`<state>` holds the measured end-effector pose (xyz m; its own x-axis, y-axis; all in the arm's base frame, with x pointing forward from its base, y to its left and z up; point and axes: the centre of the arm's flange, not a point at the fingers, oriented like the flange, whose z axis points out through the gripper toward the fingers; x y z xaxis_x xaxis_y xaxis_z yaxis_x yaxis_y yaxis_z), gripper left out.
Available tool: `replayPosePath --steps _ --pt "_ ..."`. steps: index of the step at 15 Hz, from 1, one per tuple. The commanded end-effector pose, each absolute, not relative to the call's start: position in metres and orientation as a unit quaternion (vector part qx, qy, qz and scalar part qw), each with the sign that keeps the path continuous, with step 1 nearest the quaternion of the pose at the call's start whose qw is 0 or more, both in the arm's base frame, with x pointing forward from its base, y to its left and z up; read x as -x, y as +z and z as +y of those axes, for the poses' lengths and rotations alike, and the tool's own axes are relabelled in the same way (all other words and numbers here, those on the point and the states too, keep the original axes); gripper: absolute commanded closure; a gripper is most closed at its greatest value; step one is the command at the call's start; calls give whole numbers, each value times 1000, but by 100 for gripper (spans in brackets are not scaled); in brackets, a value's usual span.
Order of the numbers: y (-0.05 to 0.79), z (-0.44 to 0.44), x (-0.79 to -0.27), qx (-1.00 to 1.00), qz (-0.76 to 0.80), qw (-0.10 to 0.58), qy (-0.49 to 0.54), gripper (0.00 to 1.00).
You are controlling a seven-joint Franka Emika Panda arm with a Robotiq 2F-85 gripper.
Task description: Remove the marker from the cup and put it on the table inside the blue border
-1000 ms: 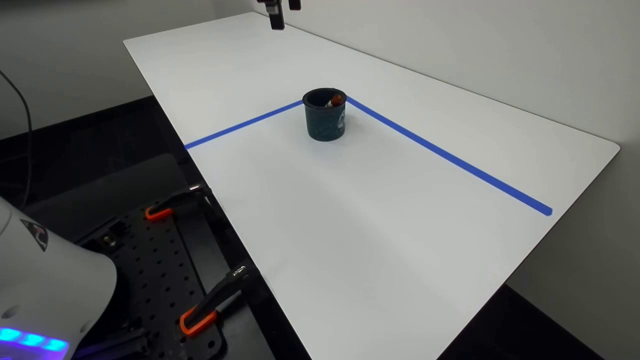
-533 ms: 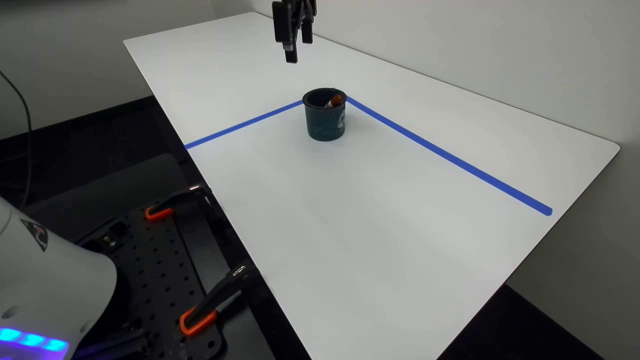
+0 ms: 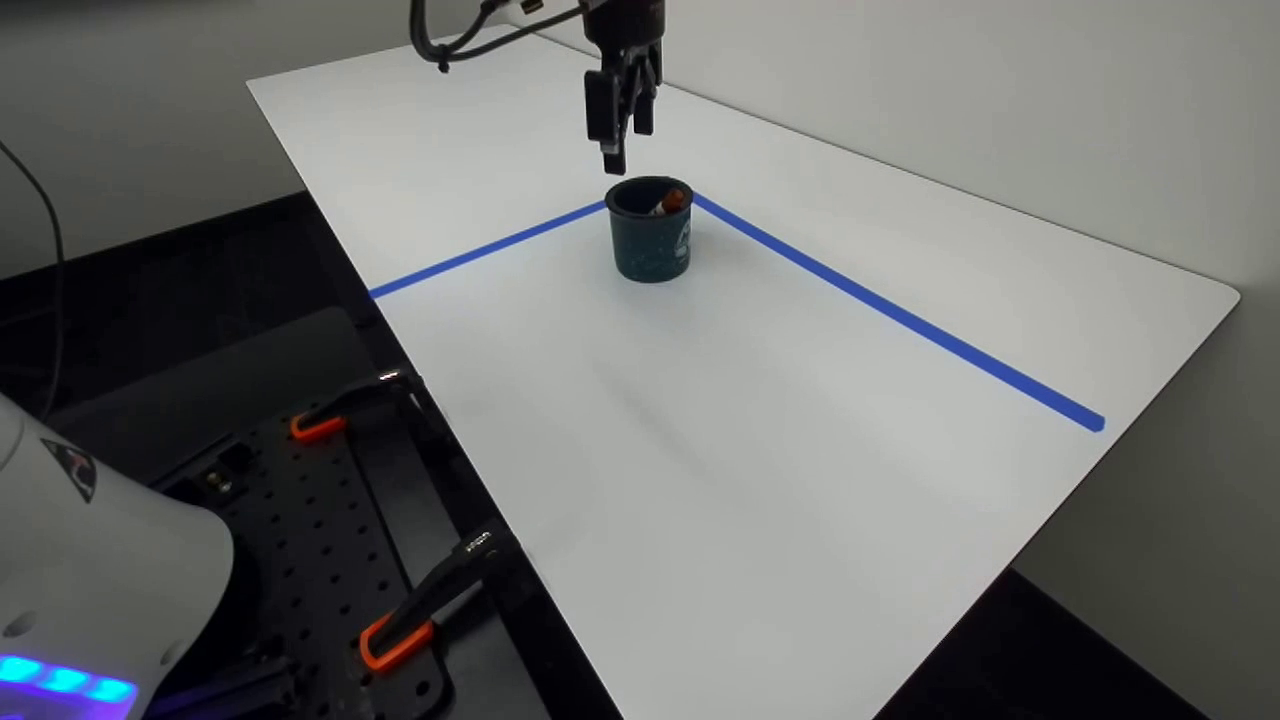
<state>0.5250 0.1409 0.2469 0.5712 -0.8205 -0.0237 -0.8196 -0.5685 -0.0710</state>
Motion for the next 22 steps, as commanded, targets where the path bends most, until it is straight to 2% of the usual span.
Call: replayPosePath --steps 1,6,8,9,11,14,15,17,19,20,22 --pt "240 148 -537 881 471 32 -13 28" --pt "228 148 -538 881 472 25 -6 66" --pt "220 144 -539 880 475 23 0 78" --pt "217 143 -539 879 476 21 2 80" --pt "212 141 -541 879 477 19 4 78" --pt "209 140 -547 879 476 19 5 58" --pt "209 140 -549 879 476 19 4 44" --pt "209 139 -552 879 477 19 4 43" --pt "207 139 -553 878 478 19 5 53" --pt "205 139 -554 878 478 18 6 65" --pt "203 140 -555 878 479 18 7 83"
